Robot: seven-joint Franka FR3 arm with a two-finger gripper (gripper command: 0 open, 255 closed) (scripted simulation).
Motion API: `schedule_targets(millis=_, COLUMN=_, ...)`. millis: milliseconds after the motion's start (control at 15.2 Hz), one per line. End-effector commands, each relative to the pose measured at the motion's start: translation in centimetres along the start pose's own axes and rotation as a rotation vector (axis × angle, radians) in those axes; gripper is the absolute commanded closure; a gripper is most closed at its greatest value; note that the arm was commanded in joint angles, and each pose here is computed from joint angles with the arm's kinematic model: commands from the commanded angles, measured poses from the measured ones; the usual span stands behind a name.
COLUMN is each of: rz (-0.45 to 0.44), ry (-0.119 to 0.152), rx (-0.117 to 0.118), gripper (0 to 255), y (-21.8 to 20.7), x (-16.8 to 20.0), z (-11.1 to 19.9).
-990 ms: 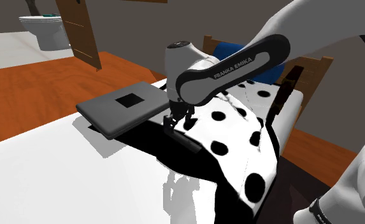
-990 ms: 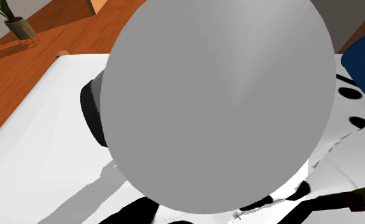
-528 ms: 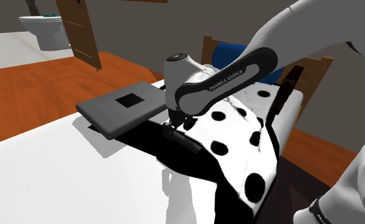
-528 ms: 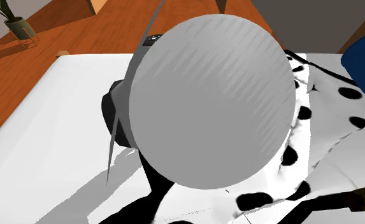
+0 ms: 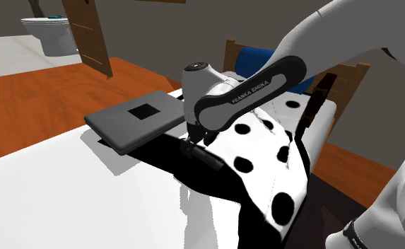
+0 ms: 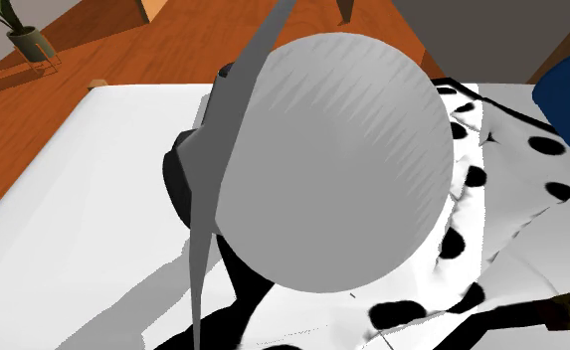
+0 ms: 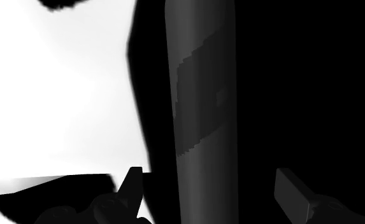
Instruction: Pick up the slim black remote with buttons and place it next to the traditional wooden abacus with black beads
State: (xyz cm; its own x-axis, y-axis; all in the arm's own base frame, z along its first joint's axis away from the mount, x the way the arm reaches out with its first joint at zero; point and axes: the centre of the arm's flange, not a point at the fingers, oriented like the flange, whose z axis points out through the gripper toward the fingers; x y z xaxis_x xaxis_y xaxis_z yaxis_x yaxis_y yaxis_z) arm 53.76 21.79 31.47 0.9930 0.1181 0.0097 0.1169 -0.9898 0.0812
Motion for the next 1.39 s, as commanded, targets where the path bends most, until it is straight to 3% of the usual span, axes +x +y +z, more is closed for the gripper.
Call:
schedule_targets(millis=0, rz=0.0, ry=0.0, rx=0.0, gripper=255, y=0.0, x=0.0, z=0.0)
schedule_targets(millis=594, rz=0.0, ry=0.0, rx=0.0, gripper=255, y=0.0, x=0.0, z=0.0)
schedule_targets(millis=1320, rz=0.0, ry=0.0, rx=0.0, gripper=255, y=0.5, x=0.1, z=-5.8)
